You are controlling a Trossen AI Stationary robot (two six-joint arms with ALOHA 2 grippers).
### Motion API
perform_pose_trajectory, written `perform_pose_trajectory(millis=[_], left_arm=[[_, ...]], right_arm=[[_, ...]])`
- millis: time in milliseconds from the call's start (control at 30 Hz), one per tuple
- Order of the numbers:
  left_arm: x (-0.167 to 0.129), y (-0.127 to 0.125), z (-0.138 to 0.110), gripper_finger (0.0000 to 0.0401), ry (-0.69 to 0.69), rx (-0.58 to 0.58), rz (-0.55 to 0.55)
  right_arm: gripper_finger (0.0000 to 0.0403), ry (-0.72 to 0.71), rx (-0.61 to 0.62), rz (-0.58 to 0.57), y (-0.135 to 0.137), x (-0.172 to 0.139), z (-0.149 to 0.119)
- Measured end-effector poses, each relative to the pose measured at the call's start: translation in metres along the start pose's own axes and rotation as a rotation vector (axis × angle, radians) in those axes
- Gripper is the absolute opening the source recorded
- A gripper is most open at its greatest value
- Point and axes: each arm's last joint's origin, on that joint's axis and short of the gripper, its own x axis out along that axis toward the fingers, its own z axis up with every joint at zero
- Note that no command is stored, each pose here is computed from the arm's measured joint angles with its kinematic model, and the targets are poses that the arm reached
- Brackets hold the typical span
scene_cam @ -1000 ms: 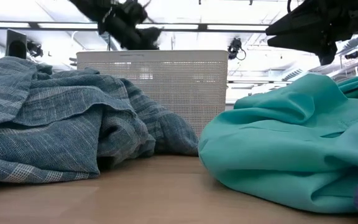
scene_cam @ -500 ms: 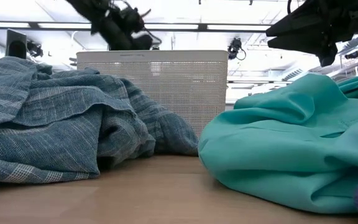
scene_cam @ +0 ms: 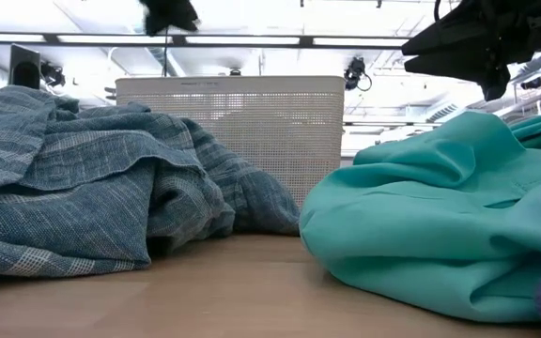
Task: Sort clothes
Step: Put the dark blue underwear into the white laundry bin
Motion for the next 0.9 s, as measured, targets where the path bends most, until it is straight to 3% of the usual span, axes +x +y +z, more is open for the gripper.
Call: perform_pose_trajectory(millis=[167, 333, 667, 900], left_arm=[[-0.040, -0.029, -0.029, 0.0117, -0.088, 0.000, -0.057], [-0.049, -0.044, -0.080, 0.0117, -0.138, -0.065, -0.140], [0.019, -0.066, -0.174, 0.0117, -0.155, -0.123, -0.380], [0.053, -0.080, -0.209, 0.0117, -0.223, -0.130, -0.512]], right_arm=[[0.0132, 0.001, -0.003, -0.001, 0.000, 0.000, 0.000], [0.0132, 0.001, -0.003, -0.001, 0.000, 0.000, 0.000], [0.0132, 0.018, 0.015, 0.033, 0.001, 0.001, 0.000], [0.0125, -0.050, -0.074, -0.159, -0.015, 0.023, 0.011]])
